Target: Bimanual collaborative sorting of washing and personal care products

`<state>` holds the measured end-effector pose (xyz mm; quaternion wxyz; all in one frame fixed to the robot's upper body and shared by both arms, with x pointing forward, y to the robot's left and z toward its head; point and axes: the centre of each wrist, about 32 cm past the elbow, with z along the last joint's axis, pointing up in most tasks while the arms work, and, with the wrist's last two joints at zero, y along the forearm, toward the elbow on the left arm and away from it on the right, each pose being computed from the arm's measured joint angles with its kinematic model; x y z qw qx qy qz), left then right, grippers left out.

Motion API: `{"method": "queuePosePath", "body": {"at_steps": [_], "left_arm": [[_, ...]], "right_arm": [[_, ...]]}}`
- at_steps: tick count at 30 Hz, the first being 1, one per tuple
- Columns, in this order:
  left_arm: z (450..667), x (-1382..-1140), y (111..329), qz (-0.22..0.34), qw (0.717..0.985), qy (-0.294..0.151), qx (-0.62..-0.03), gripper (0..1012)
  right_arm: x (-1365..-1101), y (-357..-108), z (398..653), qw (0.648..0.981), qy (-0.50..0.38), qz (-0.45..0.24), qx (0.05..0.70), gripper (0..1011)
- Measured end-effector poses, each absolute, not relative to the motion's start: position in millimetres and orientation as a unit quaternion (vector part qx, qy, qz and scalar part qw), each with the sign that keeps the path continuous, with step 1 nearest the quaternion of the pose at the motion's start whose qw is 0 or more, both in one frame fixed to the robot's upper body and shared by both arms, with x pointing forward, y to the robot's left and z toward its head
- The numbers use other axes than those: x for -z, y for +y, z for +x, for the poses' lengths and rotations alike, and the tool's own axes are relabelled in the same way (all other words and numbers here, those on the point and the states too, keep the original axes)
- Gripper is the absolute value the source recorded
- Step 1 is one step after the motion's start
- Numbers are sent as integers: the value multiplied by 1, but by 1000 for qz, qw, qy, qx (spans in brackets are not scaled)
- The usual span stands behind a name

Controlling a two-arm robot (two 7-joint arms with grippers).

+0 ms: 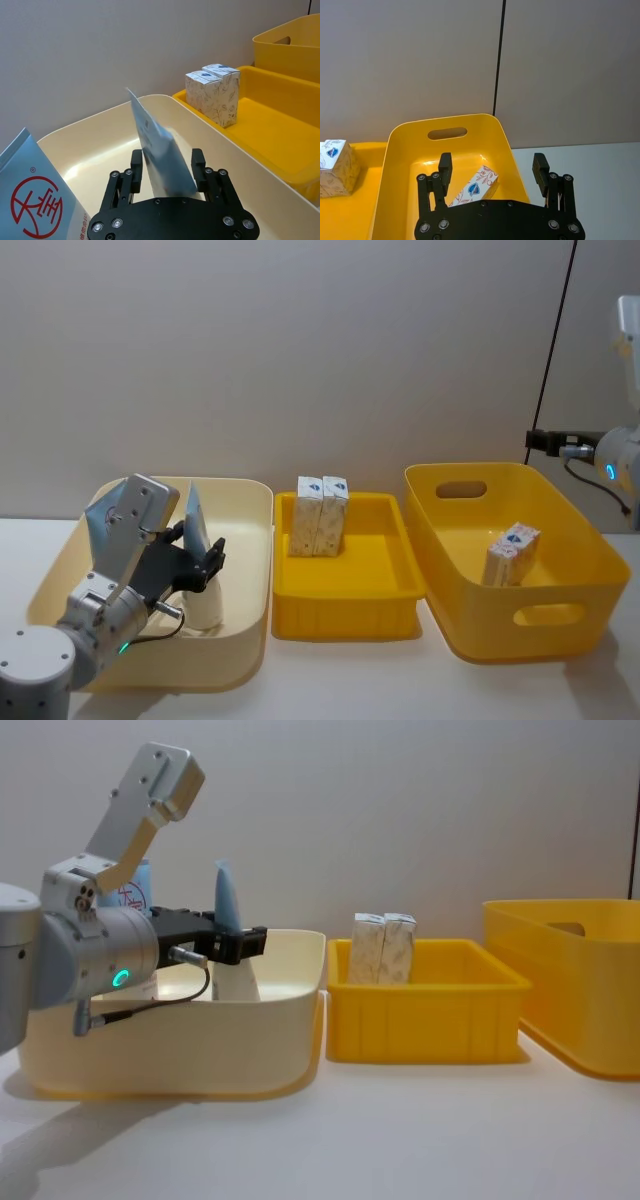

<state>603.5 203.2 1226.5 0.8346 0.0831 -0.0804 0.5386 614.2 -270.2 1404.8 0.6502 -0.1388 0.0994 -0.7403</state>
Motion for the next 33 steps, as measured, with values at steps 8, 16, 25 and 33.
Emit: {"method": "queuePosePath", "body": {"at_steps": [8,16,25,33], "left_arm": [[605,-1227,203,86,834,-80,-539,380],[606,-1228,203,87,835,-80,-538,275],[606,-1228,203,88,835,-80,-538,264],[606,-1228,203,88,834,-80,-538,264]], "right_arm": [[-1405,-270,614,650,99,-139,740,1001],[-1405,-270,614,650,99,-139,740,1001],[-1405,-270,614,650,99,-139,740,1001],[-1405,-270,614,650,99,-139,740,1001]]}}
